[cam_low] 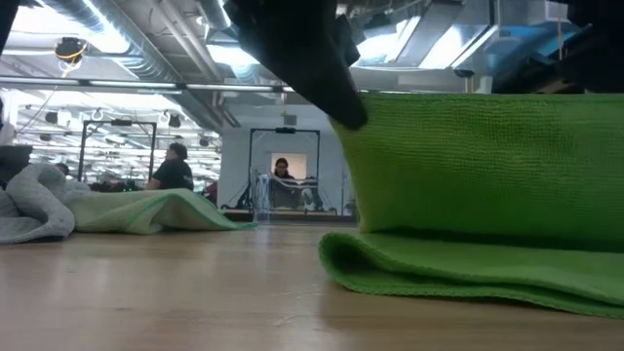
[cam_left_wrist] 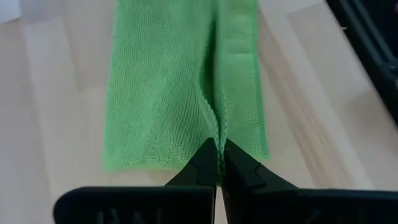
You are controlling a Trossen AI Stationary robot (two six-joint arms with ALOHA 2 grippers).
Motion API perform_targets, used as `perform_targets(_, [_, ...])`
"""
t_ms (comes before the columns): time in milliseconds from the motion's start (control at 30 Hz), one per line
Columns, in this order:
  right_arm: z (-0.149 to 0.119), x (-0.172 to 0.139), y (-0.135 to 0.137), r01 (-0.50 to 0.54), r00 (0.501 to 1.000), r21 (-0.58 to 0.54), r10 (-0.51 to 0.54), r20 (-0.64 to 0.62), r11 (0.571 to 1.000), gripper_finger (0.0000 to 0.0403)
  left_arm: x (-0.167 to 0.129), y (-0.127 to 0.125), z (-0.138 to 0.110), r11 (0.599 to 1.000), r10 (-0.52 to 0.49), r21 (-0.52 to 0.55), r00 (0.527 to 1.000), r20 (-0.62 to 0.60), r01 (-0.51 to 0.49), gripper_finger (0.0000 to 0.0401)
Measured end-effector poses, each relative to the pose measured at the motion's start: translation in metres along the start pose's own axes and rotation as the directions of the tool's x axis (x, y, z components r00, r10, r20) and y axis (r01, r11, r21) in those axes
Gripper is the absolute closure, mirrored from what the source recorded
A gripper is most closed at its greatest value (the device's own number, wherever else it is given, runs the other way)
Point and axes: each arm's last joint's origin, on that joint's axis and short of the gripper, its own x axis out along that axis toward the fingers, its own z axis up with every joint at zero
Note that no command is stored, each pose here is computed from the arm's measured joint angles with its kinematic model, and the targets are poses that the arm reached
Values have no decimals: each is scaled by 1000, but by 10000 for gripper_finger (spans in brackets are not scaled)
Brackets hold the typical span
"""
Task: Fold microfiber towels
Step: Fold the green microfiber cloth
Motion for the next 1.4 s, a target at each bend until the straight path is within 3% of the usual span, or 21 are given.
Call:
perform_targets(200, [2,0,2,-53,999,-5,53,10,999,309,-1,-9,0,993,-121,12,993,-4,121,372])
perform_targets(400, [2,0,2,-58,998,0,58,6,998,280,-1,-16,3,987,-158,29,987,29,158,354])
perform_targets(900, [2,0,2,-59,998,30,59,8,998,284,-1,-19,4,977,-213,25,976,40,212,348])
perform_targets(1300, [1,-1,16,-89,995,-9,90,43,996,285,-2,-23,4,976,-219,15,975,40,218,347])
perform_targets(1400, [1,-1,16,-49,997,-11,50,61,999,285,-2,-23,4,977,-211,14,976,45,211,346])
